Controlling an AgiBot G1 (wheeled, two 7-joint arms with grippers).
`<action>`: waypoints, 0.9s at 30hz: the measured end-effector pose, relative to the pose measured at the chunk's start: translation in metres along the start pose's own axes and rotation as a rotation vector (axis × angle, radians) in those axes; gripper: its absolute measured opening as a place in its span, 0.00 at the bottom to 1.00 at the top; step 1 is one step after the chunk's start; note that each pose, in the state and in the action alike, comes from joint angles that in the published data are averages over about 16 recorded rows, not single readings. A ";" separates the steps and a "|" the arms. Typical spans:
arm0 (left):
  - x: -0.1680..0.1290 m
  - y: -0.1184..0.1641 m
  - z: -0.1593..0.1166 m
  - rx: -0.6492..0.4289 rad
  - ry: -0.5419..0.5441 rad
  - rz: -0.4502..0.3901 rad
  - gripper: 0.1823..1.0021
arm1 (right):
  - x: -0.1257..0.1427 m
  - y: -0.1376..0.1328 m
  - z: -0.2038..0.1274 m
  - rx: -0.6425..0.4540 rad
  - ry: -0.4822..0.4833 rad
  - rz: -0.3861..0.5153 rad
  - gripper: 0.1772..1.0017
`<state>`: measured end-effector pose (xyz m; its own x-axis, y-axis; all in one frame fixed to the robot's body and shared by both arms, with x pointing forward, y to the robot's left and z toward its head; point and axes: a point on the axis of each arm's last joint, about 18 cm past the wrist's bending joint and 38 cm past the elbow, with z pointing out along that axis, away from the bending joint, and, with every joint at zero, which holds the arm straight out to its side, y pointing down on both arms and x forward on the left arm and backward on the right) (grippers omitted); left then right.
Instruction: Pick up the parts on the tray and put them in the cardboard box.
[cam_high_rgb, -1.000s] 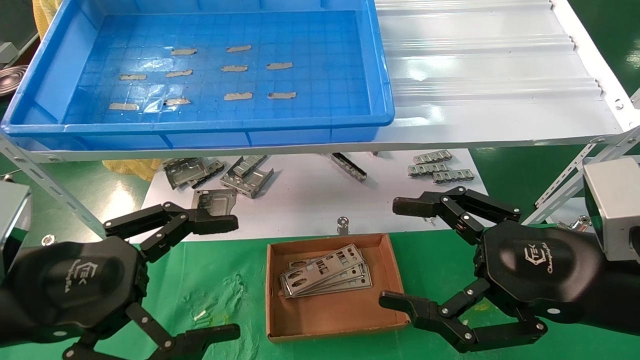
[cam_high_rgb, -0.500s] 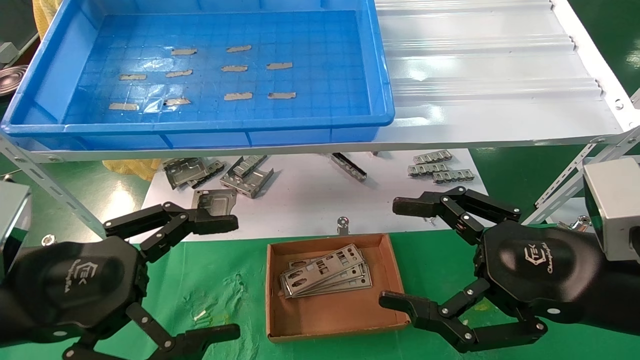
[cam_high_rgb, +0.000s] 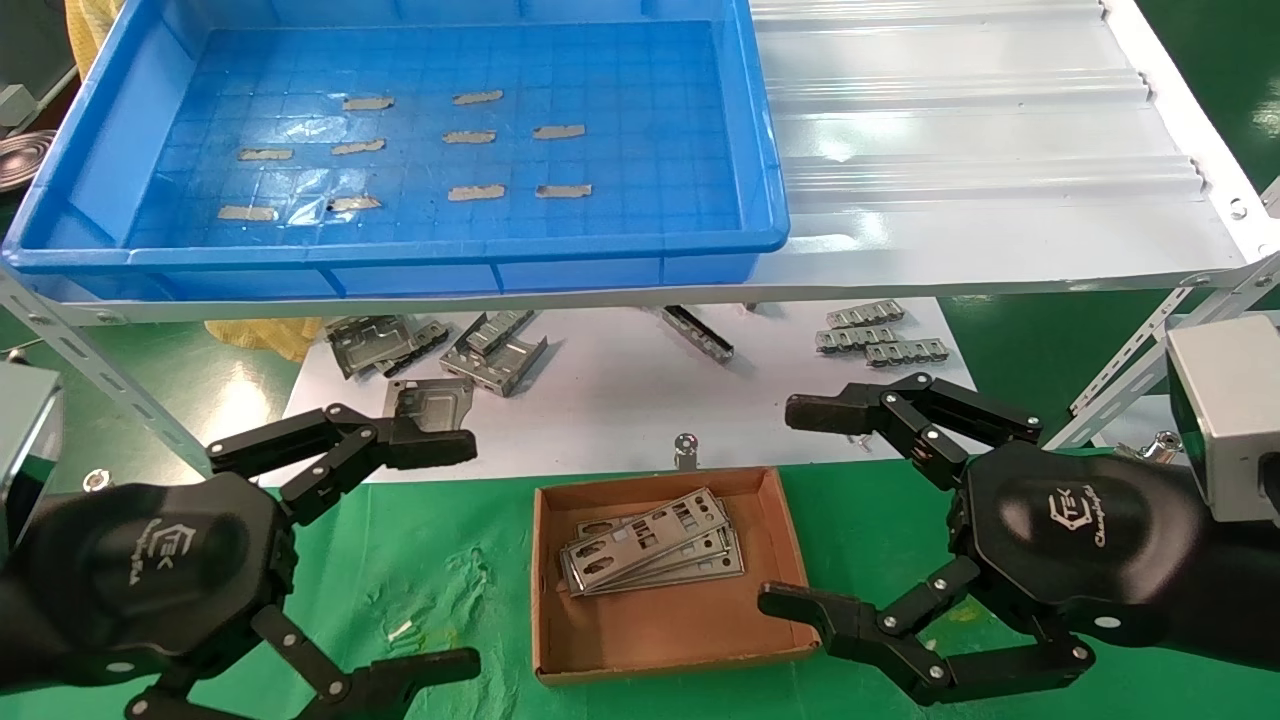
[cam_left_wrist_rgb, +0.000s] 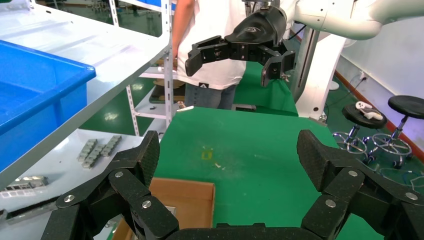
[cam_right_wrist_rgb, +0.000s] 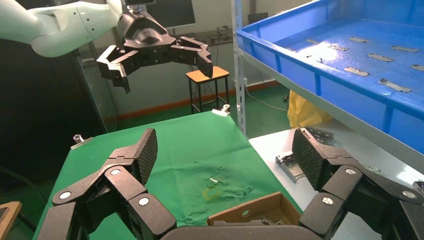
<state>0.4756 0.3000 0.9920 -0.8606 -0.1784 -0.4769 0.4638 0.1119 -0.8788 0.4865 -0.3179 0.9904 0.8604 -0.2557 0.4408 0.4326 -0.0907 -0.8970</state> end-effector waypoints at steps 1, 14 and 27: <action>0.000 0.000 0.000 0.000 0.000 0.000 1.00 | 0.000 0.000 0.000 0.000 0.000 0.000 1.00; 0.000 0.000 0.000 0.000 0.000 0.000 1.00 | 0.000 0.000 0.000 0.000 0.000 0.000 1.00; 0.000 0.000 0.000 0.000 0.000 0.000 1.00 | 0.000 0.000 0.000 0.000 0.000 0.000 1.00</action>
<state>0.4756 0.3000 0.9920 -0.8606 -0.1783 -0.4770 0.4638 0.1119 -0.8788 0.4865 -0.3179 0.9904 0.8604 -0.2557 0.4408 0.4326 -0.0908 -0.8970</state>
